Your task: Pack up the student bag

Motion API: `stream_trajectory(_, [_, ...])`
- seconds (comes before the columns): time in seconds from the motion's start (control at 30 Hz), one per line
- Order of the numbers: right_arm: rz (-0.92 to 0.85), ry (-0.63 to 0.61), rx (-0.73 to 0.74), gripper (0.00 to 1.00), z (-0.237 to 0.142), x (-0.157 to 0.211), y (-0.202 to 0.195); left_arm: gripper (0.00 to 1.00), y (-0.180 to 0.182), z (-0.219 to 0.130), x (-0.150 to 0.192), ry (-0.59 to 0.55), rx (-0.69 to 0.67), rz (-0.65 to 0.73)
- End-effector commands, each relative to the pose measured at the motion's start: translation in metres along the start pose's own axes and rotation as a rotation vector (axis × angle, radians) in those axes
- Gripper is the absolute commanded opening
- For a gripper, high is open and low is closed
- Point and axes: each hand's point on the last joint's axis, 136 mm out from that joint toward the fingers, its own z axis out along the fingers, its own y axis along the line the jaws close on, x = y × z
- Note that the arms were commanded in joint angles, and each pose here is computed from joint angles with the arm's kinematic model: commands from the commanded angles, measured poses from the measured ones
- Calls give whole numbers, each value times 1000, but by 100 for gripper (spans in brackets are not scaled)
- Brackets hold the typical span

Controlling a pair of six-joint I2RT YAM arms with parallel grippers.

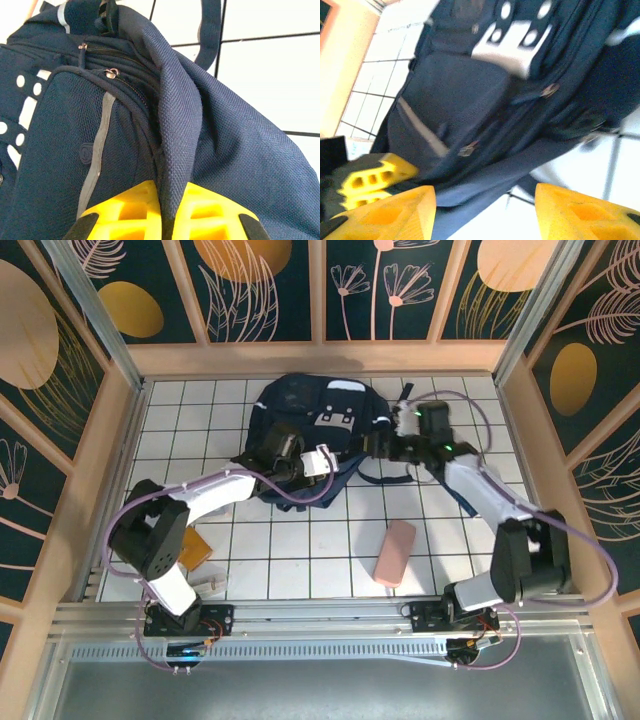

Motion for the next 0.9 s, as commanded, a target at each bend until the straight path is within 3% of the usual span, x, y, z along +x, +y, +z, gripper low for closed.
stream_trajectory(0.0, [-287,-63,-49,56,-11,16,-23,0,0,-24,-47,-170,26,13])
stream_trajectory(0.13, [-558,-89,-84,57,-11,28,-28,0,1,-31,-58,-193,41,16])
stream_trajectory(0.27, [-623,35,-72,55,6,43,-48,0,2,-36,-66,-214,47,16])
stream_trajectory(0.47, [-717,66,-69,54,21,48,-65,0,2,-46,-86,-284,70,3])
stream_trajectory(0.87, [-877,-81,-116,49,29,29,-63,0,-9,-61,-103,-360,136,37])
